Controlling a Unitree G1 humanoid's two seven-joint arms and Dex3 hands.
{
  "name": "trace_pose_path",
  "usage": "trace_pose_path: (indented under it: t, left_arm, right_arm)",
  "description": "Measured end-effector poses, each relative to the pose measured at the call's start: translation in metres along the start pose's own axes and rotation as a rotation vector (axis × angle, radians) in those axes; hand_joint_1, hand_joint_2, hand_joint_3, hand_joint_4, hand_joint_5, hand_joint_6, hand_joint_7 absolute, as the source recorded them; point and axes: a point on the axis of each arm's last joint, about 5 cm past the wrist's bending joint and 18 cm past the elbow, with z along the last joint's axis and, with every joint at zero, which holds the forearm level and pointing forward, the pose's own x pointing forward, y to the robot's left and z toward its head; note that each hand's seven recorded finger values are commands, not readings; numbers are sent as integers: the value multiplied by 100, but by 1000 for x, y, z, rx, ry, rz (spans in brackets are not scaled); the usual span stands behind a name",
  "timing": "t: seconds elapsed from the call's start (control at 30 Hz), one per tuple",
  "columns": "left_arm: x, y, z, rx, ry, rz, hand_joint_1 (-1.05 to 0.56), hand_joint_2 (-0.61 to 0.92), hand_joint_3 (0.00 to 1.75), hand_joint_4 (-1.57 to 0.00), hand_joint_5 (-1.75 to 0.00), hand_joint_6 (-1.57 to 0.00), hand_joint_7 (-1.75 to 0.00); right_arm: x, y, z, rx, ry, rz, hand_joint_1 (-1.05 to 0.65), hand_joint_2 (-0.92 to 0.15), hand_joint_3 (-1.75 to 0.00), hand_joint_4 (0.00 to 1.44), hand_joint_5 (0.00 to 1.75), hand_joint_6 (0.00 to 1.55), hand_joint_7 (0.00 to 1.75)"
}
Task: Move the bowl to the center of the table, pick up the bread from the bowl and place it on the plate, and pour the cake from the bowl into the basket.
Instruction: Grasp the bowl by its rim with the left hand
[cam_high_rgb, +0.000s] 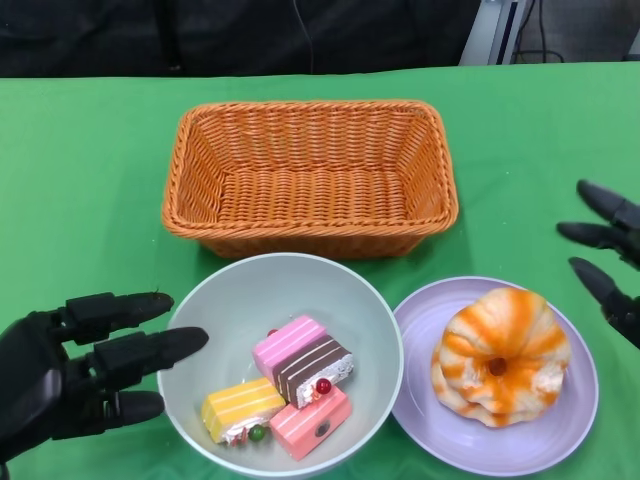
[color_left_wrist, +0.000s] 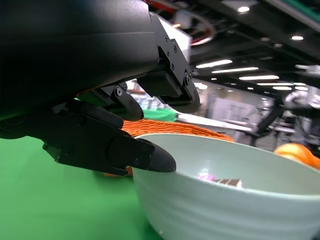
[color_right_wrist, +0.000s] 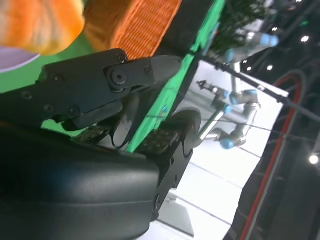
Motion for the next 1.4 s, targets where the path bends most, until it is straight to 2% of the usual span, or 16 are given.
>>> trace_pose_path:
  t: [0.13, 0.33, 0.37, 0.4, 0.43, 0.63, 0.77, 0.93, 1.23, 1.4]
  left_arm:
    - [-1, -1, -4, 22, -54, -15, -39, 92, 12, -70, -1, -67, -1]
    - [-2, 1, -8, 37, -91, -93, -39, 92, 11, -70, -1, -67, 0]
    - [-2, 1, -8, 38, -92, -96, -39, 92, 11, -71, -1, -67, -1]
    - [-2, 1, -8, 37, -95, -102, -39, 92, 11, -71, -1, -67, 0]
    - [-3, 0, -8, 34, -98, -109, -39, 92, 11, -71, -1, -67, 0]
    - [-4, -1, -7, 27, -122, -153, -37, 92, 12, -72, -1, -66, 0]
    - [0, -3, -8, 38, -164, -176, -36, 92, 18, -71, 0, -65, 0]
    - [10, -5, -12, 66, -256, -222, -34, 92, 25, -71, -1, -67, -1]
    - [25, -16, -13, 100, -367, -268, -34, 92, 27, -82, -5, -76, -4]
    - [28, -16, -15, 108, -385, -291, -35, 92, 25, -89, -9, -83, -7]
  right_arm:
    - [-3, 5, 4, 80, 3, 51, -13, -92, -9, 77, 88, 97, 22]
    - [-8, 9, 9, 113, 6, 127, -13, -92, -14, 75, 100, 100, 27]
    - [-8, 9, 10, 116, 4, 130, -14, -92, -14, 74, 105, 98, 36]
    - [-8, 10, 10, 120, 4, 132, -15, -92, -14, 72, 109, 89, 56]
    - [-9, 11, 10, 125, 8, 133, -16, -92, -13, 72, 110, 84, 67]
    - [-12, 14, 11, 161, 19, 138, -15, -91, -16, 70, 115, 72, 98]
    - [-13, 17, 11, 175, 17, 142, -17, -91, -17, 71, 117, 71, 104]
    - [-15, 19, 11, 194, 23, 144, -18, -91, -18, 72, 118, 70, 107]
    - [-18, 21, 13, 218, 34, 133, -14, -92, -18, 72, 122, 69, 109]
    - [-21, 24, 14, 231, 48, 123, -13, -91, -19, 71, 123, 69, 109]
